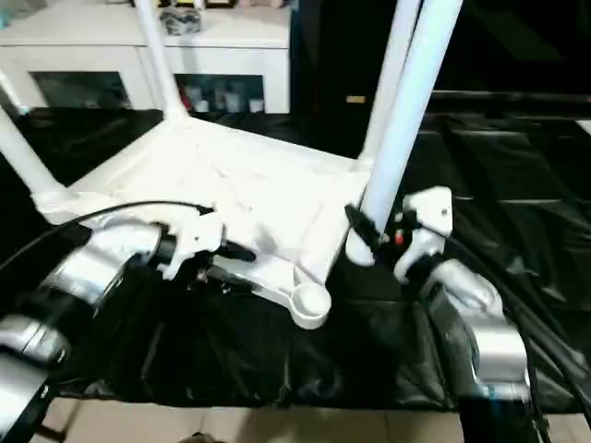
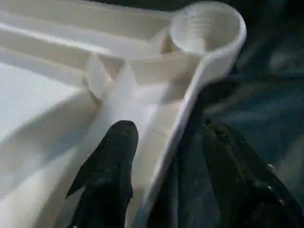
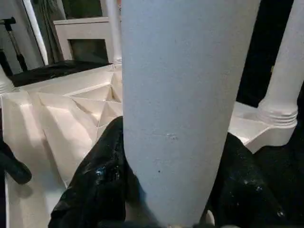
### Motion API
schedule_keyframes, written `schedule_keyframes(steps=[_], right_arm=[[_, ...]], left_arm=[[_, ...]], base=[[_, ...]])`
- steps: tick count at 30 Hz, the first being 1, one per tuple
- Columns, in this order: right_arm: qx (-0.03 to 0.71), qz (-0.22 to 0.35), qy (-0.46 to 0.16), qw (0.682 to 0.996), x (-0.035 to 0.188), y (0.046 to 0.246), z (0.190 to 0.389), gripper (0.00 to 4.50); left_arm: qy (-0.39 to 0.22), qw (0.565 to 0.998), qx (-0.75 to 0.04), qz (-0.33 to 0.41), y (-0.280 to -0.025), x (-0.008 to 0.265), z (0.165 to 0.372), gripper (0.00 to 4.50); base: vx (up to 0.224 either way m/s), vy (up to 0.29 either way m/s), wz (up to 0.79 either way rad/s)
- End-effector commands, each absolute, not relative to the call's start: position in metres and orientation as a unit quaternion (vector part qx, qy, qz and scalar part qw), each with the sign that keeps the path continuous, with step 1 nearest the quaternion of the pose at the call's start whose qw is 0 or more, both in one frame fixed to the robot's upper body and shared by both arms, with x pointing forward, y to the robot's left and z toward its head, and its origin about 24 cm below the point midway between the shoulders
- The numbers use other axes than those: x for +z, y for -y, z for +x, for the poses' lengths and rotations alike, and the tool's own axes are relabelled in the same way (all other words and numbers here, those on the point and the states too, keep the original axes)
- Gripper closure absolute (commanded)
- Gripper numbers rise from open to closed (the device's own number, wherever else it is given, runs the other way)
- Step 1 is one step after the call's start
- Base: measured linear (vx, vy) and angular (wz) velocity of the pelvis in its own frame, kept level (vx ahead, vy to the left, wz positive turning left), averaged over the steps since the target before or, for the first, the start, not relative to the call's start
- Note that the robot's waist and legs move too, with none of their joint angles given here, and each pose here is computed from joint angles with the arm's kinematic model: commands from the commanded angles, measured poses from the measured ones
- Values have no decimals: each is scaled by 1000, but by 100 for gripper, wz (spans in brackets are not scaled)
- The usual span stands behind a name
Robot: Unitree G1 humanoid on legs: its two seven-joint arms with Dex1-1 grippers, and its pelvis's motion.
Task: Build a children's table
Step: Move to table, then move table base
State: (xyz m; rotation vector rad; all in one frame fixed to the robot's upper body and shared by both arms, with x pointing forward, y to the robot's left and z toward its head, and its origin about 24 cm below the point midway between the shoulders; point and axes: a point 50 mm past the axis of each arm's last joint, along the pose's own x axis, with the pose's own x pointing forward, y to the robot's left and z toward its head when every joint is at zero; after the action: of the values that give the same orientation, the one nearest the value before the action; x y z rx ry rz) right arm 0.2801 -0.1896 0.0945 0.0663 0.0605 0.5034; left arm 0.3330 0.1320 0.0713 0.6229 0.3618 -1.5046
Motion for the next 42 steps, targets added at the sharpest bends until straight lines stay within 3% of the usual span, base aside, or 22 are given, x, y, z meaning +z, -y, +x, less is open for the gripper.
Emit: schedule_keyframes(steps=[1, 10, 25, 33, 37, 42], right_arm=[[249, 33, -15, 968, 103, 191, 278, 263], [242, 33, -12, 970, 102, 191, 272, 263], [247, 41, -4, 968, 102, 186, 264, 263], [257, 46, 0, 965, 105, 183, 271, 263], [264, 47, 0, 963, 105, 180, 274, 263], [273, 46, -1, 961, 106, 176, 277, 263]], left_arm=[[-164, 653, -679, 291, -130, 74, 336, 235], [-170, 623, -700, 307, -114, 70, 339, 318], [-207, 616, -680, 341, -114, 61, 344, 444], [-278, 648, -646, 293, -127, 53, 346, 450], [-283, 691, -623, 231, -121, 53, 348, 450], [-272, 727, -591, 220, -113, 52, 349, 450]], base=[[0, 0, 0], [0, 0, 0], [0, 0, 0], [0, 0, 0], [0, 0, 0], [0, 0, 0]])
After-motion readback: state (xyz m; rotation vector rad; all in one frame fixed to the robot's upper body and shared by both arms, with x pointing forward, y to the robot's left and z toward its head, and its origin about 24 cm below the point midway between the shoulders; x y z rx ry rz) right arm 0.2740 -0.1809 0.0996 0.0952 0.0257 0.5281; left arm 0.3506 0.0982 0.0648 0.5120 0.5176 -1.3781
